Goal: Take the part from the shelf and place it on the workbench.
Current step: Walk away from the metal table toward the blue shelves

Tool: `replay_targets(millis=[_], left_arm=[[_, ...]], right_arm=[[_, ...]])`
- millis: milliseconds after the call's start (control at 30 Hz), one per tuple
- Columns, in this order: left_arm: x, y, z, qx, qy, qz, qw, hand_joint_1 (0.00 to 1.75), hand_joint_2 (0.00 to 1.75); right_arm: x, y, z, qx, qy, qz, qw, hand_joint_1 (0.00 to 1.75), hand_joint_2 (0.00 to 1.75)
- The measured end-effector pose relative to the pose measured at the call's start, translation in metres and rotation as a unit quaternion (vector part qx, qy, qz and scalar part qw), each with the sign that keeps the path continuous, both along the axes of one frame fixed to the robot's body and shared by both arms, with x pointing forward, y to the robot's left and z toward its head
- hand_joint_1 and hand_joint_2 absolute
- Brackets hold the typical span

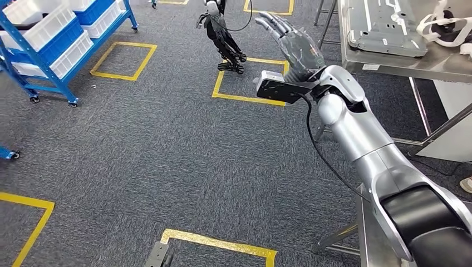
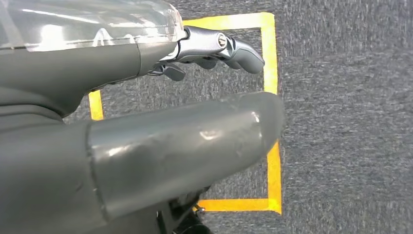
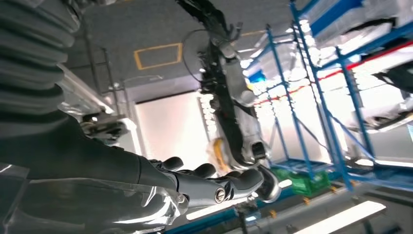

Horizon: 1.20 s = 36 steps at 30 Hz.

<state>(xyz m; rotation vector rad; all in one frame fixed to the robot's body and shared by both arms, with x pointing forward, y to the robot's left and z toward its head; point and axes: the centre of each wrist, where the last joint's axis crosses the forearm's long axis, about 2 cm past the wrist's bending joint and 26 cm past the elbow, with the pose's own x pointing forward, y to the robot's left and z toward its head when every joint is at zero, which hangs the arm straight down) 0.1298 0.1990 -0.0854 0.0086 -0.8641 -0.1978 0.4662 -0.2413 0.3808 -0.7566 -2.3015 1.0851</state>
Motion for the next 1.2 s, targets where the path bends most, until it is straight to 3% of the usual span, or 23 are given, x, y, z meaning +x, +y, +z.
replay_targets(millis=[200, 500, 733, 1200], left_arm=[[-0.003, 0.009, -0.002, 0.011, 0.000, 0.002, 1.000, 0.00, 0.00], [-0.004, 0.019, -0.004, 0.022, -0.001, 0.007, 1.000, 0.00, 0.00], [-0.008, 0.022, -0.006, 0.024, 0.002, 0.016, 1.000, 0.00, 0.00], [-0.013, 0.025, -0.007, 0.020, 0.006, 0.028, 0.999, 0.00, 0.00]], right_arm=[[-0.001, 0.010, -0.018, 0.008, 0.010, 0.011, 1.000, 0.00, 1.75], [-0.001, 0.015, -0.026, 0.013, 0.016, 0.016, 1.000, 0.00, 1.75], [-0.003, 0.010, -0.061, 0.020, 0.042, 0.011, 0.999, 0.00, 1.75], [-0.002, 0.010, -0.071, 0.030, 0.049, 0.008, 0.998, 0.00, 1.75]])
